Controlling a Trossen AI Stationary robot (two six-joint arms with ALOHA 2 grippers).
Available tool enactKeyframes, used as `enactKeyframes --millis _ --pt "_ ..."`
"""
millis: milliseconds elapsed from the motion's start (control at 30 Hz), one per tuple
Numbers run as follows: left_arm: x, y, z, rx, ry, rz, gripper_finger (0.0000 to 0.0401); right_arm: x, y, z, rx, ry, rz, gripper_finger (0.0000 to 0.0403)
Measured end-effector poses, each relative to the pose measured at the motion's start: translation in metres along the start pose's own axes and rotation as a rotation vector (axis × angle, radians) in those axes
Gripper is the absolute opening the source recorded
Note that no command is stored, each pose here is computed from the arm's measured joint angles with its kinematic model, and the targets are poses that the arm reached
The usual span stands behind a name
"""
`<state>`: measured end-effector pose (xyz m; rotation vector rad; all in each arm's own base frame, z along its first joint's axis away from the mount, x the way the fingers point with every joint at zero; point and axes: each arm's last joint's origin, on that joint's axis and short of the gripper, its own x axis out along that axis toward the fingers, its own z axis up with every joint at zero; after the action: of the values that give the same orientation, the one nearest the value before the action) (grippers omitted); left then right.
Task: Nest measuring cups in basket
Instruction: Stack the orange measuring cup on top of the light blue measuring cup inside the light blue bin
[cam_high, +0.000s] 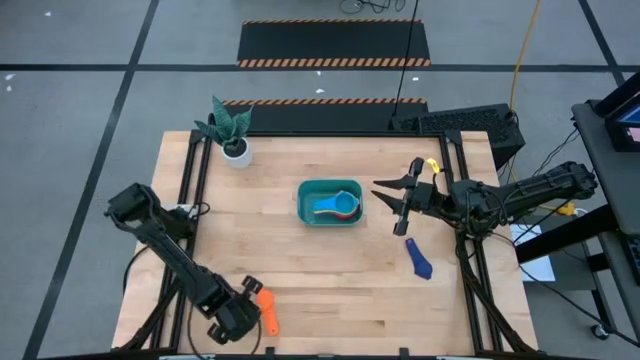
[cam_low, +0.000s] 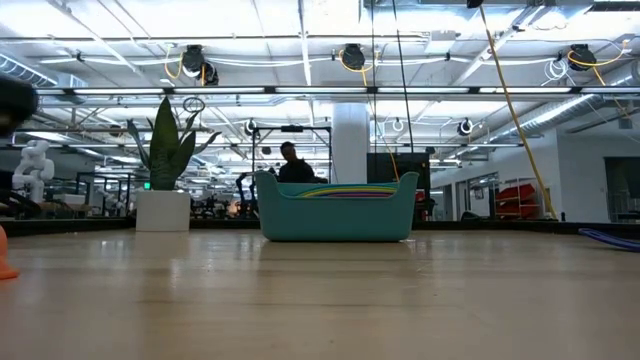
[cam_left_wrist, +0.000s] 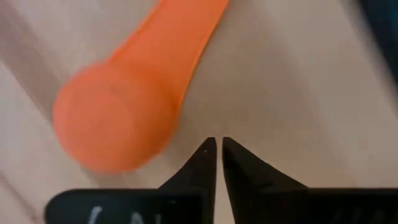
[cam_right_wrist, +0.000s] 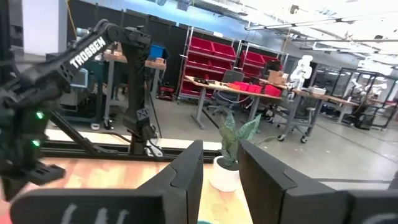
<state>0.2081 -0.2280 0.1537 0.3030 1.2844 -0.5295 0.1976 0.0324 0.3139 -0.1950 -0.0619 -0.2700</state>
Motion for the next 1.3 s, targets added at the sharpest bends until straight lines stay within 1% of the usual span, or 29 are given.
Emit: enactKeyframes --millis 133,233,333,367,433,533,633,667,733,800,867,900,967,1067,1200,1300 --pt "0.004 0.016 -0.007 -0.012 0.107 0.070 0.0006 0.001 0.001 -0.001 0.020 0.003 0.004 0.0091" --pt "-0.001 0.032 -0.013 -0.027 0.170 0.196 0.0006 0.001 0.001 -0.001 0.020 0.003 0.004 0.0091" --pt "-0.010 0.046 -0.012 -0.029 0.138 0.353 0.0015 0.001 0.001 -0.001 0.020 0.004 0.004 0.0091" --pt "-0.012 0.051 -0.010 -0.030 0.123 0.388 0.0017 0.001 0.001 -0.001 0.020 0.004 0.004 0.0091" --pt "-0.017 0.059 -0.008 -0.046 0.100 0.408 0.0017 0.001 0.001 -0.001 0.018 0.007 0.005 0.0091" --pt "-0.025 0.063 -0.009 -0.070 0.100 0.361 0.0010 0.001 0.001 -0.003 0.022 0.024 0.008 0.0091" --pt "-0.032 0.059 -0.014 -0.118 0.118 0.288 0.0004 0.001 0.001 -0.003 0.024 0.030 0.009 0.0091" --pt "-0.034 0.055 -0.015 -0.136 0.122 0.248 0.0005 0.001 0.001 -0.004 0.024 0.032 0.010 0.0091" --pt "-0.033 0.045 -0.016 -0.151 0.120 0.123 0.0007 0.001 0.001 -0.005 0.033 0.042 0.012 0.0091" --pt "-0.028 0.033 -0.018 -0.125 0.109 -0.007 0.0005 0.001 0.002 -0.005 0.041 0.049 0.013 0.0091" --pt "-0.020 0.023 -0.019 -0.056 0.053 -0.080 0.0003 0.000 0.002 -0.006 0.055 0.051 0.013 0.0091" --pt "-0.016 0.020 -0.020 -0.024 0.018 -0.095 0.0004 0.001 0.002 -0.006 0.066 0.049 0.020 0.0091" --pt "-0.008 0.016 -0.023 0.025 -0.044 -0.120 0.0009 0.001 0.002 -0.005 0.078 0.045 0.035 0.0091" --pt "0.000 0.015 -0.026 0.073 -0.094 -0.122 0.0018 0.000 0.003 -0.005 0.090 0.041 0.059 0.0091" --pt "0.005 0.025 -0.028 0.091 -0.149 0.004 0.0016 0.000 0.003 -0.005 0.090 0.042 0.060 0.0091" --pt "0.007 0.037 -0.031 0.071 -0.132 0.067 0.0006 0.000 0.003 -0.005 0.090 0.042 0.060 0.0091"
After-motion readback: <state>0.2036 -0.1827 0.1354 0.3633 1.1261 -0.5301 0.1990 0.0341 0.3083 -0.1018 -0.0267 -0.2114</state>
